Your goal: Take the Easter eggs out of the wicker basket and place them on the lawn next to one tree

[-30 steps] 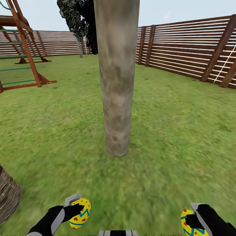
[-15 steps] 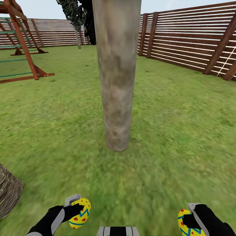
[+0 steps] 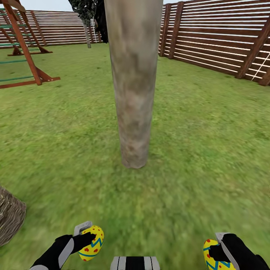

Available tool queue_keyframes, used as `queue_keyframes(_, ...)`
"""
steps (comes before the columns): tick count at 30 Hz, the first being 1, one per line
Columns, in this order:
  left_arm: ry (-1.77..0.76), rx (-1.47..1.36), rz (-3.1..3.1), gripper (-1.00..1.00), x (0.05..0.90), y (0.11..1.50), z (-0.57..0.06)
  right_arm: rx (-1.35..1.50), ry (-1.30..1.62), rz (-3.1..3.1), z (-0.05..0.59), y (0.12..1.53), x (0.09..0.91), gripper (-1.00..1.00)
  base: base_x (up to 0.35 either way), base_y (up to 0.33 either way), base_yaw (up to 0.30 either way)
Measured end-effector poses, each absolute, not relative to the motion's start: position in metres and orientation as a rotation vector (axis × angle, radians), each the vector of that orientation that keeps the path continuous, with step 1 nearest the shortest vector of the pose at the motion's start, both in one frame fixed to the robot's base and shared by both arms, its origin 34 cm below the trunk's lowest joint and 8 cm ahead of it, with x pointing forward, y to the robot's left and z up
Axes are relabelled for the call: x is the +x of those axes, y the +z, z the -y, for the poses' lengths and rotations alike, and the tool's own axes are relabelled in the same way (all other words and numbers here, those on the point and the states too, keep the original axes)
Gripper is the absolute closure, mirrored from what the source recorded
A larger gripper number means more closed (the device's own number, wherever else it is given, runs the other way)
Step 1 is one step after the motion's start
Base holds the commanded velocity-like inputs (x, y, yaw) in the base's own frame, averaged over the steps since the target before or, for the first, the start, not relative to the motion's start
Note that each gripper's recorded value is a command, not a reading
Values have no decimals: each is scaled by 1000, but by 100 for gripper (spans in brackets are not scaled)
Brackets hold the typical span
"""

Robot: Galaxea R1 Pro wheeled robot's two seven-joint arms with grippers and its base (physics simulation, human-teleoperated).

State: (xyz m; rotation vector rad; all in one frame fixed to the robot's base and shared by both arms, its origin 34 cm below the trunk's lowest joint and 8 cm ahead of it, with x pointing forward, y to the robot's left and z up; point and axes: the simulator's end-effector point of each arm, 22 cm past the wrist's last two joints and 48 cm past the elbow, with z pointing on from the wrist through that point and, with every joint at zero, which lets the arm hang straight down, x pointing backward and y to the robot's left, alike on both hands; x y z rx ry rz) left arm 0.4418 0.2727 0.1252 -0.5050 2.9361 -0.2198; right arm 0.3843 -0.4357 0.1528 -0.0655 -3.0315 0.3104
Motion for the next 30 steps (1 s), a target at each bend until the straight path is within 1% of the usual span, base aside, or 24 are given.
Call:
queue_keyframes(10, -218, -489, -2927, 100, 448, 124, -272, -62, 309, 3016, 435, 148, 379, 100, 0, 0, 0)
queue_keyframes(11, -218, -487, -2927, 100, 448, 124, -272, -64, 308, 3016, 435, 148, 379, -100, 0, 0, 0)
queue_keyframes(13, -218, -488, -2926, 100, 448, 124, -272, -66, 307, 3018, 435, 148, 379, -100, 0, 0, 0)
queue_keyframes(14, -217, -485, -2926, -100, 448, 124, -272, -68, 307, 3018, 435, 148, 379, -100, 0, 0, 0)
queue_keyframes(15, -237, -524, -2926, -100, 443, 121, -268, -68, 308, 3017, 436, 148, 379, -100, 0, 0, 0)
queue_keyframes(22, -210, -506, -2888, -100, 448, 120, -273, -66, 308, 3015, 436, 147, 378, -100, -2, -1, 0)
queue_keyframes(25, -205, -491, -2892, -100, 447, 120, -274, -66, 308, 3014, 436, 147, 378, -100, -206, -116, 0)
queue_keyframes(30, -194, -491, -2923, -100, 434, 115, -273, -69, 305, 3015, 435, 147, 378, -100, -324, -114, 0)
